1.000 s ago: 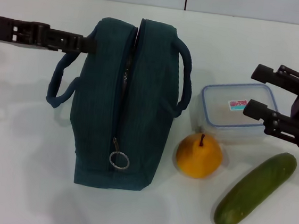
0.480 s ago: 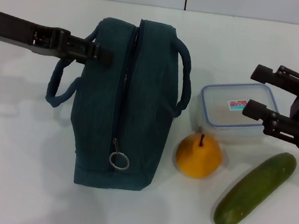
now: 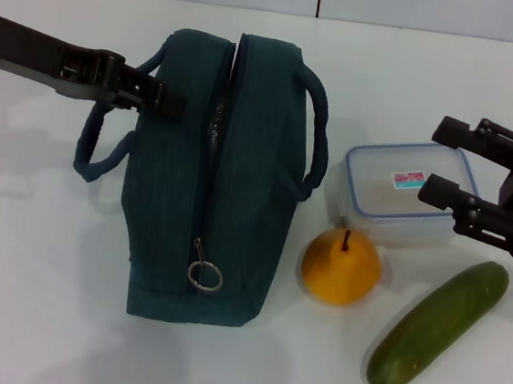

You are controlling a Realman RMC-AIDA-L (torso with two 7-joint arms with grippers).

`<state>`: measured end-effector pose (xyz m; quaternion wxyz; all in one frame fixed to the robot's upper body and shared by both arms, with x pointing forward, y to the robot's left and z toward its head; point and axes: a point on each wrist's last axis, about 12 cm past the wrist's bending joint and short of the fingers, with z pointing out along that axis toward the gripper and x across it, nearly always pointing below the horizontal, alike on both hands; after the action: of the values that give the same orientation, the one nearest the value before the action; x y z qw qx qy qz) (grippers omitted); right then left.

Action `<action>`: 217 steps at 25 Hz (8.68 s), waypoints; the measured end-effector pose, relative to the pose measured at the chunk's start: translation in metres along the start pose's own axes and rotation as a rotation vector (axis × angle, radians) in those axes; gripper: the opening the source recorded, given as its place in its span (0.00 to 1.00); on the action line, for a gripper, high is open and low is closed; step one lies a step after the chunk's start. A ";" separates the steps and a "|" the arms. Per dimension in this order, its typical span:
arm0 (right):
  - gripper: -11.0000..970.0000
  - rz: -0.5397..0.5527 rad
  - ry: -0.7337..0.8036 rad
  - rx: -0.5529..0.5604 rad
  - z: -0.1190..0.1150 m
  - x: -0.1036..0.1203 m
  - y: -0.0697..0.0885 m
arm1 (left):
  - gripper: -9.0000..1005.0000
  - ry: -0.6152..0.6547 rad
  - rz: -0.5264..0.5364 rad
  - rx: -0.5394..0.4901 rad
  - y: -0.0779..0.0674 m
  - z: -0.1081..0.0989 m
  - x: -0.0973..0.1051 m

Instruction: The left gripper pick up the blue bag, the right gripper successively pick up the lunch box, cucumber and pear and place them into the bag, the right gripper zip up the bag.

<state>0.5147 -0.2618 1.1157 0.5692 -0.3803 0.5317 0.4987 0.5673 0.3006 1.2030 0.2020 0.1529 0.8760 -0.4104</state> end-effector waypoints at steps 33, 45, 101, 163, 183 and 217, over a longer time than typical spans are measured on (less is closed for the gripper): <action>0.71 0.558 -0.337 0.664 -0.053 0.048 -0.021 | 0.08 -0.078 -0.017 0.066 0.004 0.008 0.008; 0.71 0.938 -0.354 0.839 -0.053 0.087 -0.020 | 0.08 -0.088 0.048 0.077 0.002 0.012 0.008; 0.11 1.363 -0.445 0.627 -0.029 0.089 -0.006 | 0.08 -0.102 0.069 0.121 0.001 0.018 0.019; 0.12 1.382 -0.451 0.121 0.072 0.001 -0.059 | 0.08 -0.108 0.103 0.253 -0.016 0.040 0.018; 0.12 1.310 -0.331 0.136 0.053 0.010 -0.046 | 0.08 -0.133 0.133 0.284 -0.021 0.049 -0.001; 0.12 1.229 -0.066 0.190 0.099 0.012 -0.056 | 0.08 -0.162 0.135 0.315 -0.006 0.048 -0.002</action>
<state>0.5909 -0.1769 1.1131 0.2259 0.0632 0.6776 0.6970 0.5778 0.2593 1.1802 0.2726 0.2073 0.7697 -0.5388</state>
